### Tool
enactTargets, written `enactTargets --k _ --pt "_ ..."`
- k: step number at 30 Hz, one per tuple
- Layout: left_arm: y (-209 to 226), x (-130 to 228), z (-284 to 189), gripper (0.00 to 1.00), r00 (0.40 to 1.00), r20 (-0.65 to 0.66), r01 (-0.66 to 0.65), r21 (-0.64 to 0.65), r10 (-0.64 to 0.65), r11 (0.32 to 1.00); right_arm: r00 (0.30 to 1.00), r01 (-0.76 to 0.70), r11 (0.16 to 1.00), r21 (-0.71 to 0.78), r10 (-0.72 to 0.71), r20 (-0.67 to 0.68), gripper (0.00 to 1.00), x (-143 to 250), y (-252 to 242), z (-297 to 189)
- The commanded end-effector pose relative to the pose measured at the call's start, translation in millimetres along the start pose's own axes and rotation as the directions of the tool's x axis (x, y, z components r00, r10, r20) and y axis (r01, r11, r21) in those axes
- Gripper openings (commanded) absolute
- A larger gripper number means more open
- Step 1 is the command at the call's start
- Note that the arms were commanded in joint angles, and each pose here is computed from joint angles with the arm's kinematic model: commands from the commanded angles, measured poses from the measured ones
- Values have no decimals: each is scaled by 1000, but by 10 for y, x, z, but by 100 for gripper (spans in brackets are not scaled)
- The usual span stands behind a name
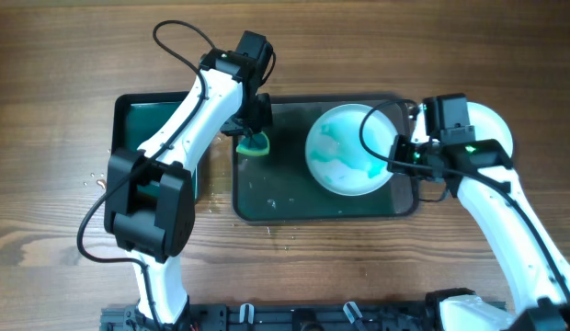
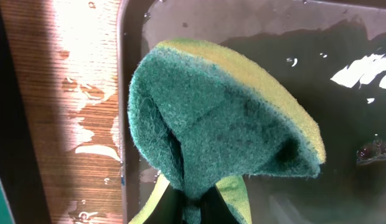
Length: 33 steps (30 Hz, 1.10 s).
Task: Clean dirty plates on tray and stack at the side
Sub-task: 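Lift the last plate with the right gripper and carry it rightward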
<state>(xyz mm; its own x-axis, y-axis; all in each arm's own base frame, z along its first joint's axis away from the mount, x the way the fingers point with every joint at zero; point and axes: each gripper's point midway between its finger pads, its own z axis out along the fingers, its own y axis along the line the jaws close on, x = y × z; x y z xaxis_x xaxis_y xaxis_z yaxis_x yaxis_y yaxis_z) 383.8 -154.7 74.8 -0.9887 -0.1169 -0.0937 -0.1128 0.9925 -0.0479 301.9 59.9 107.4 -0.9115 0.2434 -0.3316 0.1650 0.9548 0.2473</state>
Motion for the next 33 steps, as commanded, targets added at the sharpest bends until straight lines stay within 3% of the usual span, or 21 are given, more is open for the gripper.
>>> enactTargets --k 1,8,15,25,33 --pt "-24 -5 -36 4 1000 20 -13 6 12 1000 990 -18 990 142 -3 142 4 -272 -199 -314" --pt "-62 25 26 4 1000 -2 -11 26 11 1000 976 -17 951 309 -50 210 4 -334 -358 -462" --pt "-82 50 80 4 1000 -23 -10 34 11 999 915 74 857 510 -261 307 4 -388 -139 -653" --pt "-108 64 78 4 999 -31 -10 49 12 999 649 75 633 771 -618 444 4 -384 423 -1312" --pt "-111 65 78 4 999 -31 -10 51 12 999 514 26 477 878 -760 397 4 -412 662 -1696"
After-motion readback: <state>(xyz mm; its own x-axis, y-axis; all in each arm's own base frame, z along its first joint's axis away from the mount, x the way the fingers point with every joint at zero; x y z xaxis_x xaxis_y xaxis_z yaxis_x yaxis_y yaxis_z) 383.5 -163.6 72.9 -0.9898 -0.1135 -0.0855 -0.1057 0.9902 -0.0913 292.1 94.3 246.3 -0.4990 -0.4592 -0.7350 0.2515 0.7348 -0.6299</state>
